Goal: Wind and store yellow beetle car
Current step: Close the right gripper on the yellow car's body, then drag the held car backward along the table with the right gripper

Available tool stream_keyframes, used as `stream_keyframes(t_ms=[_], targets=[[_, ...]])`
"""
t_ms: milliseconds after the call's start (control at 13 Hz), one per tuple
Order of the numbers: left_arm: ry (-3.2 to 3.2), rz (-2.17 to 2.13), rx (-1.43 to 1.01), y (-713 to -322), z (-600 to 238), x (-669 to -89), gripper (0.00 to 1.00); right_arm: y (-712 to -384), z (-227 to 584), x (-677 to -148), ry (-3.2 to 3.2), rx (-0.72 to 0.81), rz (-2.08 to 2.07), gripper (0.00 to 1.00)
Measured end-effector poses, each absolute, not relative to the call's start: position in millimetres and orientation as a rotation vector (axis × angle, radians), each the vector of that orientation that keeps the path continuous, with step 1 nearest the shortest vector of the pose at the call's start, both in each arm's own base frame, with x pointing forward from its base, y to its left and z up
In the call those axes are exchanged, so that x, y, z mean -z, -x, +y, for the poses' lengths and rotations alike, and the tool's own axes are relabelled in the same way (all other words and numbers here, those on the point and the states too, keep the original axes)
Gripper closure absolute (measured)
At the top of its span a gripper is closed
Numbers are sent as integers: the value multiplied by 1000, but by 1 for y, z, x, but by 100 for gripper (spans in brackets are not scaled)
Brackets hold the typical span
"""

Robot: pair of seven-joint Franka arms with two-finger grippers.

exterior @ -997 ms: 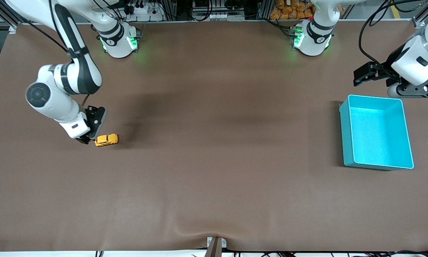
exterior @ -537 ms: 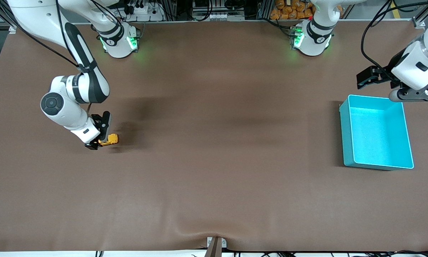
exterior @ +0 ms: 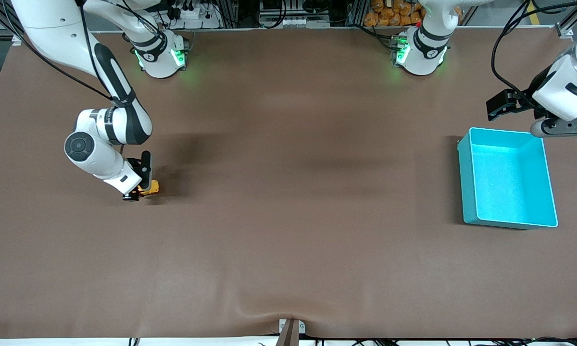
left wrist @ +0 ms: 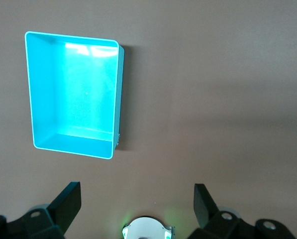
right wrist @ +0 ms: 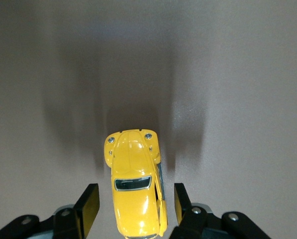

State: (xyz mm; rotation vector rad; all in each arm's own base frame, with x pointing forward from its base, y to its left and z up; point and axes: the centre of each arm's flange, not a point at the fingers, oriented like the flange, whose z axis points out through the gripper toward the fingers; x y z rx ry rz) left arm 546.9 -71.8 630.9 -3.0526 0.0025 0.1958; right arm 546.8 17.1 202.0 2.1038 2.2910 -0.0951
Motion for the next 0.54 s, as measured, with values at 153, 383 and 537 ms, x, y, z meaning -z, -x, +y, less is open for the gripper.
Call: stream_keyframes(t_ms=[153, 383, 537], targets=[[3053, 7, -195, -547, -73, -631, 0, -547, 17, -201, -2103, 98, 2293, 37], [3052, 14, -195, -546, -76, -631, 0, -546, 17, -198, -2105, 104, 2295, 52], [3052, 21, -194, -546, -78, -631, 0, -547, 17, -198, -2103, 102, 2295, 56]])
